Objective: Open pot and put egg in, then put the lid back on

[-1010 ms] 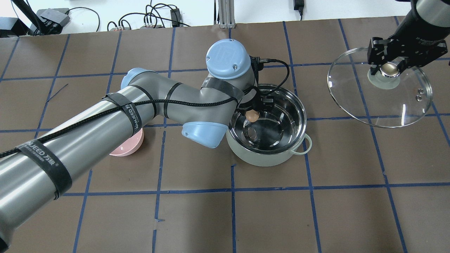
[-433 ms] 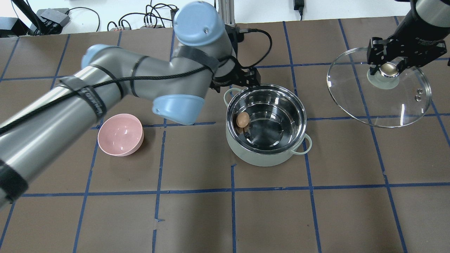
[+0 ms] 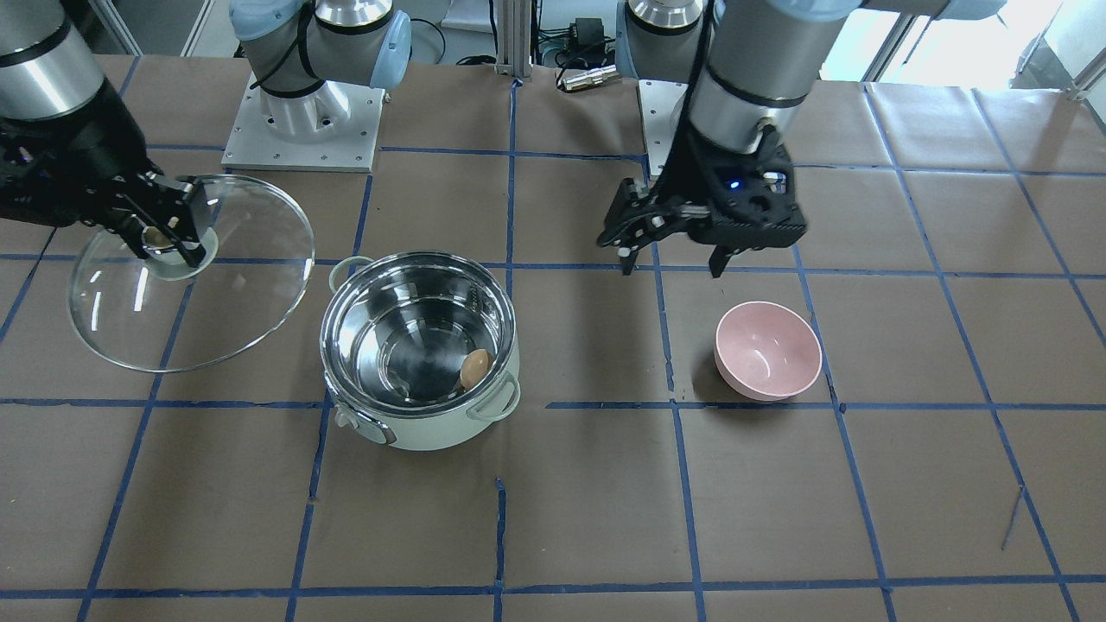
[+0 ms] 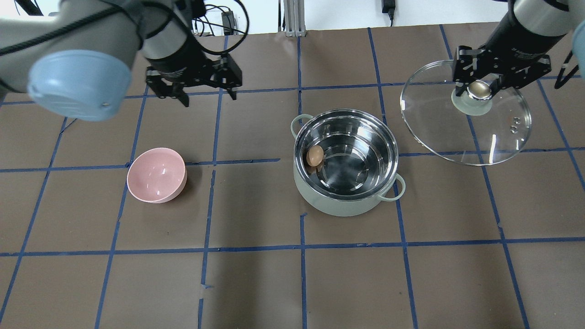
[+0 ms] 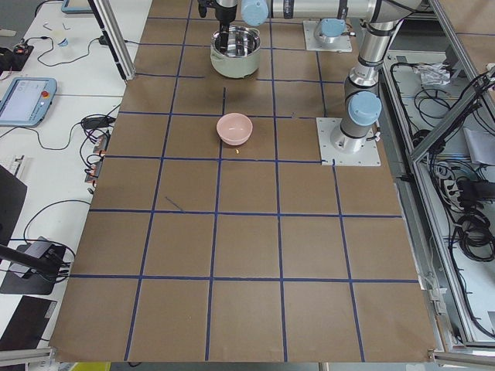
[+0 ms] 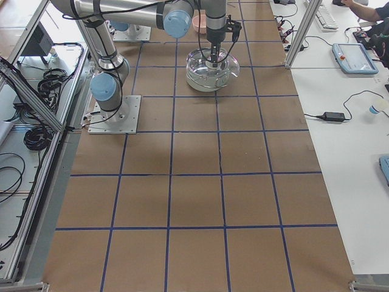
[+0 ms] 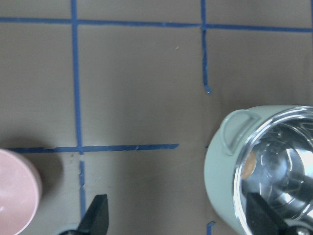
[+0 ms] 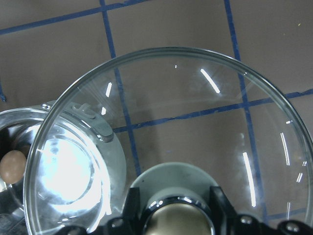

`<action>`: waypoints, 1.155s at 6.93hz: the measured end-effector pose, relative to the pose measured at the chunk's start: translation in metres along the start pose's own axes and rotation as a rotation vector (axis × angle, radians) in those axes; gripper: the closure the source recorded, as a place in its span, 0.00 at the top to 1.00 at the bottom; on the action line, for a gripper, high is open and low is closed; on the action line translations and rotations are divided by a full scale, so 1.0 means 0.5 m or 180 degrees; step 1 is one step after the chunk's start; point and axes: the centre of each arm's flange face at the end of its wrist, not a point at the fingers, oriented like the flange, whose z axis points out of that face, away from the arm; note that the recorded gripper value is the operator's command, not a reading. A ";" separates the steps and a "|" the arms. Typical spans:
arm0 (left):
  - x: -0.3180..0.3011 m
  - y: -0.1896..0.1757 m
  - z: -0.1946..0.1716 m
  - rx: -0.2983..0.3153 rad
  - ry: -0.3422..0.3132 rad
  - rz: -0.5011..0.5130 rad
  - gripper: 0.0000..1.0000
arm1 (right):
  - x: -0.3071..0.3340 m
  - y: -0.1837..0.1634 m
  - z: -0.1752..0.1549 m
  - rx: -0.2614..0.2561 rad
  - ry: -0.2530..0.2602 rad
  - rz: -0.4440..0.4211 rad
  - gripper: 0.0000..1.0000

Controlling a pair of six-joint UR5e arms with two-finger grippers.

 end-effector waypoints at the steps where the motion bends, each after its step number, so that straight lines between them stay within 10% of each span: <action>1: -0.062 0.029 -0.043 -0.0130 -0.0138 -0.0069 1.00 | -0.073 0.018 0.019 -0.0035 -0.0035 0.0006 0.32; 4: -0.123 0.069 -0.093 -0.0172 -0.0472 0.0068 0.99 | -0.322 0.081 0.137 -0.0072 -0.0098 0.0040 0.31; 8: -0.124 0.062 -0.091 -0.0185 -0.0419 0.0237 1.00 | -0.376 0.126 0.255 -0.0157 -0.0089 -0.0010 0.31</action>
